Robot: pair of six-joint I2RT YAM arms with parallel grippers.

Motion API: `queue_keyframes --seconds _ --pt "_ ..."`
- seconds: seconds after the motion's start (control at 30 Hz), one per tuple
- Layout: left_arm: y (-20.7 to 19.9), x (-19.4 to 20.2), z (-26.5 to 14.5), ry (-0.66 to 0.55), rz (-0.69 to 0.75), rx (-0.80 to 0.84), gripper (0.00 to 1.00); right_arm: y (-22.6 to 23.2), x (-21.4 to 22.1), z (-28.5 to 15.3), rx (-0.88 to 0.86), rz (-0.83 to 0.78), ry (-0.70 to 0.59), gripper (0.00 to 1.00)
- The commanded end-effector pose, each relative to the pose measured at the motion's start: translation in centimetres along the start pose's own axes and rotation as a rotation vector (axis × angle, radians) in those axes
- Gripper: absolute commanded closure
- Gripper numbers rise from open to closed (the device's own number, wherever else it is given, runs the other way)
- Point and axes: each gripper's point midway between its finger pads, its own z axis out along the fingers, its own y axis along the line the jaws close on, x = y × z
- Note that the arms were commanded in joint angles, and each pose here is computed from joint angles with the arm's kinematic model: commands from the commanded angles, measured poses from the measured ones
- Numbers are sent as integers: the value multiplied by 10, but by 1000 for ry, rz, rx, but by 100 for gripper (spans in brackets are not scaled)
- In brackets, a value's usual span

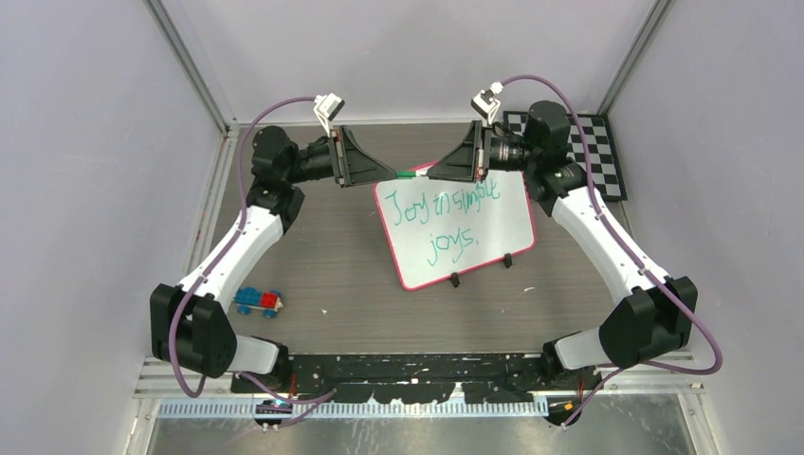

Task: Write a sentence on the whiteboard
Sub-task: Place the whiteboard marker at the center of the board.

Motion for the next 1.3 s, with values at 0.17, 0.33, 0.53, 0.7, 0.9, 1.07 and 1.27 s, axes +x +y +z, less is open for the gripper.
queue_keyframes --seconds 0.17,0.33,0.53,0.7,0.9,1.07,1.27 --pt "-12 2 7 18 25 53 44 30 4 0 -60 -71 6 100" --pt "-12 8 13 43 27 50 58 29 5 2 -61 -70 9 100" --pt "-12 11 16 52 29 56 76 30 6 3 -61 -67 12 100" --pt "-13 13 19 58 29 60 95 29 9 7 -63 -63 24 100" --pt "-14 17 24 72 28 70 100 28 16 12 -57 -68 46 100" --pt "-15 22 31 89 25 83 100 29 23 20 -60 -62 75 100" --pt "-15 24 35 91 23 95 100 31 36 29 -67 -63 115 100"
